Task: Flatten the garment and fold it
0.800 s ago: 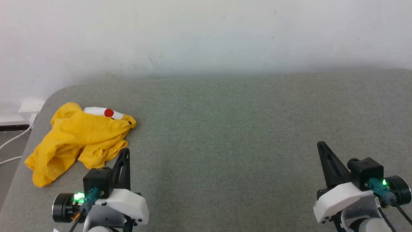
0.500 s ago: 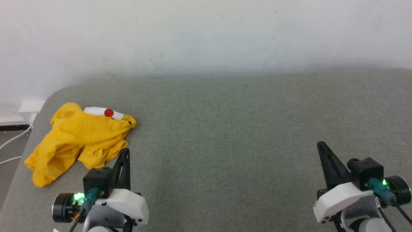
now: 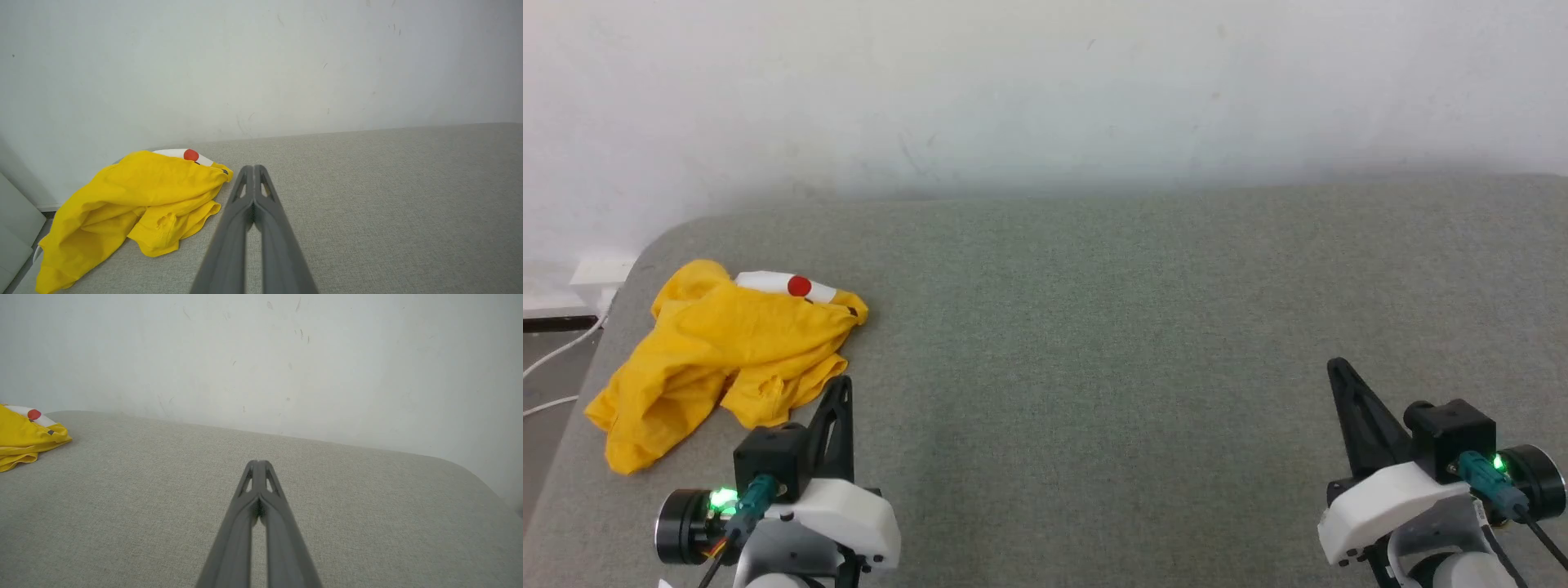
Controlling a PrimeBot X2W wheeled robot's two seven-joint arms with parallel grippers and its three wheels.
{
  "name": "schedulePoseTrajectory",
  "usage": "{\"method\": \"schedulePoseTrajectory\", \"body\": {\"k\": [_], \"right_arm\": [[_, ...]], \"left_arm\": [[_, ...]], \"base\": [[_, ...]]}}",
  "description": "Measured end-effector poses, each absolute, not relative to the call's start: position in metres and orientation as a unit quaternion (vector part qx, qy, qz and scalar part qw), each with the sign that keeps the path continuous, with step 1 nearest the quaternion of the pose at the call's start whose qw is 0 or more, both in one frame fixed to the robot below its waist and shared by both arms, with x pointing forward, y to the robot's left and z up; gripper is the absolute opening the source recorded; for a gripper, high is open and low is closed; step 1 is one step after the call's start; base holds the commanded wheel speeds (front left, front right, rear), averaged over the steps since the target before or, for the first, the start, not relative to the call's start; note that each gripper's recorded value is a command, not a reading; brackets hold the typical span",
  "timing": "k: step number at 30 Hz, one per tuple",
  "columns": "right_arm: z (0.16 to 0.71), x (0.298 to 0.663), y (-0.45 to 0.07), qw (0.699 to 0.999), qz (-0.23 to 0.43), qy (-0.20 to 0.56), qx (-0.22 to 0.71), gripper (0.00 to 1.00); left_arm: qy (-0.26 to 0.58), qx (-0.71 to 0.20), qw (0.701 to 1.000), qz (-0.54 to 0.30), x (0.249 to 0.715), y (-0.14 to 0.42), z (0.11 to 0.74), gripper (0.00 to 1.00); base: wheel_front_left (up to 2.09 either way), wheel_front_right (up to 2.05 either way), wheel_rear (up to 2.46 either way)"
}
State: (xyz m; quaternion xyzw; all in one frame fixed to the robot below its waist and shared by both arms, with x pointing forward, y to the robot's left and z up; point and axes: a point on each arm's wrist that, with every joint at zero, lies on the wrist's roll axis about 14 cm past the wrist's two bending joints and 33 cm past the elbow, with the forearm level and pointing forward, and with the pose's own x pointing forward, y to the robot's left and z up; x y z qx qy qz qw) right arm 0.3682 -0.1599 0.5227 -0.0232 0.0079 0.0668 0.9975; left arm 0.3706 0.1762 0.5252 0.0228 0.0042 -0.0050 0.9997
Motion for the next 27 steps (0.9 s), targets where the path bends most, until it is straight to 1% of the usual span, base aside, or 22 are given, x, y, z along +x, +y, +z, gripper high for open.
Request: {"method": "schedulePoseTrajectory", "body": {"k": [3, 4, 19, 27], "right_arm": [[0.523, 0.368, -0.16, 0.997, 0.067, 0.008, -0.023, 0.0], [0.523, 0.368, -0.16, 0.997, 0.067, 0.008, -0.023, 1.0], [0.525, 0.369, -0.16, 0.998, 0.066, -0.001, -0.013, 1.0], [0.528, 0.373, -0.154, 0.997, 0.077, -0.011, -0.008, 1.0]], "left_arm": [[0.004, 0.023, 1.0, -0.005, 0.371, 0.176, 0.525, 0.0], [0.004, 0.023, 1.0, -0.005, 0.371, 0.176, 0.525, 1.0], [-0.004, 0.011, 1.0, -0.007, 0.369, 0.175, 0.527, 1.0], [-0.012, -0.002, 1.0, 0.011, 0.365, 0.185, 0.529, 1.0]], "base": [[0.0, 0.0, 0.0], [0.0, 0.0, 0.0], [0.0, 0.0, 0.0], [0.0, 0.0, 0.0]]}}
